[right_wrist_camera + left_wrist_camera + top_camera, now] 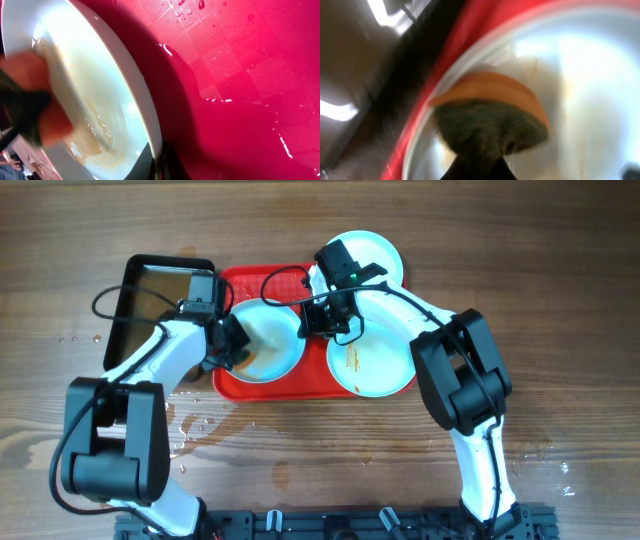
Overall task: Clean dirty plates on tray and stack at the side
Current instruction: 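Scrub the held plate with the sponge in the left gripper, then lift the scrubbed plate with the right gripper and carry it right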
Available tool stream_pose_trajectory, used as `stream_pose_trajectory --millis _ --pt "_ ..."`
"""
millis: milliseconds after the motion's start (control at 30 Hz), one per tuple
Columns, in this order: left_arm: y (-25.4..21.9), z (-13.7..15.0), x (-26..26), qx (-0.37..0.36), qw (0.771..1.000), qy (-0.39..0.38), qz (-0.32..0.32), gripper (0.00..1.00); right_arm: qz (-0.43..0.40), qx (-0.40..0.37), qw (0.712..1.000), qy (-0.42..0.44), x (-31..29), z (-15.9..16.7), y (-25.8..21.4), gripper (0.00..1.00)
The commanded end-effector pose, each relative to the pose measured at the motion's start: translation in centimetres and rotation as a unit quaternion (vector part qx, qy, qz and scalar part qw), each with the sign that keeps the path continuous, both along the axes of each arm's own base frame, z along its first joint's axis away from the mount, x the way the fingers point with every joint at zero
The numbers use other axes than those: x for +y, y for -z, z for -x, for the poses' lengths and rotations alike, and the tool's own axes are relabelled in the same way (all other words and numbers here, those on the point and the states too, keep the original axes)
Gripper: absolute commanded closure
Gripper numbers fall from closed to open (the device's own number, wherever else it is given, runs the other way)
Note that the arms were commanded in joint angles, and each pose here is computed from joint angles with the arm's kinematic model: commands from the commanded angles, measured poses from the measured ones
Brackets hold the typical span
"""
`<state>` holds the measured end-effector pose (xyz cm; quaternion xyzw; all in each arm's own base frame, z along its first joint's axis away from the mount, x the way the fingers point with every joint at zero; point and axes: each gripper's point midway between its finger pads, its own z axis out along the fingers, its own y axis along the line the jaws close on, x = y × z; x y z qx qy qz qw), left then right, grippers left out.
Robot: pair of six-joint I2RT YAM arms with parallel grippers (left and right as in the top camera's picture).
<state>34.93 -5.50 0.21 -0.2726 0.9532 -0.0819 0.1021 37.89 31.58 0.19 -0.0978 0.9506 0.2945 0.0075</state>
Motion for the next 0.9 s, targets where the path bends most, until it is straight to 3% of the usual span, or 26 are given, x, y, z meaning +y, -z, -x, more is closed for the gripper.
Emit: stream_pose_trajectory --millis 0,133,300,433,667,867 --pt "1.2 4.0 -4.7 0.075 0.986 0.054 0.139 0.96 0.005 0.011 1.0 -0.006 -0.1 0.5 1.2 0.96" --pt "-2.3 2.4 -4.8 0.03 0.986 0.061 0.155 0.96 0.005 0.012 1.0 -0.008 -0.2 0.6 1.2 0.96" --pt "-9.9 -0.3 -3.1 -0.081 0.983 0.053 0.156 0.96 0.001 0.01 1.0 -0.01 -0.1 0.6 1.1 0.96" --pt "-14.9 -0.6 0.5 -0.162 0.98 0.023 0.117 0.96 -0.015 -0.005 1.0 -0.013 -0.1 -0.1 -0.4 0.96" --pt "-15.6 0.0 3.7 -0.169 0.982 -0.019 0.079 0.96 0.048 -0.102 0.993 0.022 -3.0 -3.0 -5.2 0.96" --pt "-14.1 -0.1 4.1 -0.146 0.986 -0.025 0.071 0.96 0.161 -0.213 0.962 0.06 -7.3 -5.3 -9.8 0.96"
